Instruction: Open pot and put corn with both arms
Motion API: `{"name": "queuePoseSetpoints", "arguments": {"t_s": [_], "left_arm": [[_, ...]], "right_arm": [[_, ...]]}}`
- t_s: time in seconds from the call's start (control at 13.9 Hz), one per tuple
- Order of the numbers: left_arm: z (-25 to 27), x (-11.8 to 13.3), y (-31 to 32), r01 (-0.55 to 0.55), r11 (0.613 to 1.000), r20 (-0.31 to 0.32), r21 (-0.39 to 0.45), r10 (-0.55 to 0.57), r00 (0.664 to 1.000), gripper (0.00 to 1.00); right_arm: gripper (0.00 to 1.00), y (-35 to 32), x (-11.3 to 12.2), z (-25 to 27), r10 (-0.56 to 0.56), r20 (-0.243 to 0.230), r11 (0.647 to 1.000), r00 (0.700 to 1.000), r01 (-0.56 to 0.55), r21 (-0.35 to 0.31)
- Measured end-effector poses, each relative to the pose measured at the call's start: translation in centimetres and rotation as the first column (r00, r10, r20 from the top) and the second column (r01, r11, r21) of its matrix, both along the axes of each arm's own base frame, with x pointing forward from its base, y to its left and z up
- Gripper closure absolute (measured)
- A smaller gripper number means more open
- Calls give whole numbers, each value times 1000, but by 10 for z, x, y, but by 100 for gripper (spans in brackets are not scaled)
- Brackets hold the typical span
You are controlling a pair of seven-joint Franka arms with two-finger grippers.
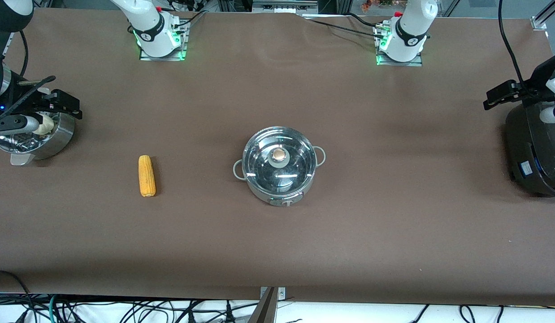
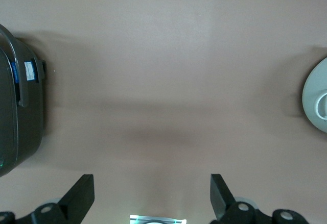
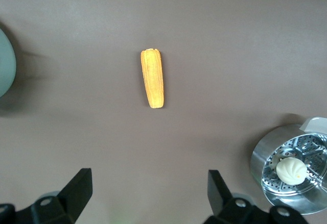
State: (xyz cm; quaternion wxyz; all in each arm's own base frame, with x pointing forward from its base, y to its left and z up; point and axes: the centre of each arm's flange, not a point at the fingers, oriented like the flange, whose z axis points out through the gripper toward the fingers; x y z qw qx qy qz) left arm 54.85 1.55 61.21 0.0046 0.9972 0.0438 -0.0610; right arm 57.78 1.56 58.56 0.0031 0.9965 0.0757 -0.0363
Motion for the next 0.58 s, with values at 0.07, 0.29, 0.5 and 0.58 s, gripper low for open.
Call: {"name": "queuePoseSetpoints", "arguments": {"t_s": [0.07, 0.29, 0.5, 0.58], "left_arm": [[0, 0, 0, 0, 1000, 0, 0, 0, 1000, 0], [0, 0, 0, 0, 1000, 0, 0, 0, 1000, 0], [0, 0, 0, 0, 1000, 0, 0, 0, 1000, 0], [0, 0, 0, 0, 1000, 0, 0, 0, 1000, 0]], "right_arm": [[0, 0, 0, 0, 0, 0, 1000, 1000, 0, 0], [0, 0, 0, -1, 0, -1, 1000, 1000, 0, 0], [0, 0, 2, -4, 1, -6, 1000, 1000, -1, 0], [0, 0, 2, -4, 1, -7, 1000, 1000, -1, 0]]}}
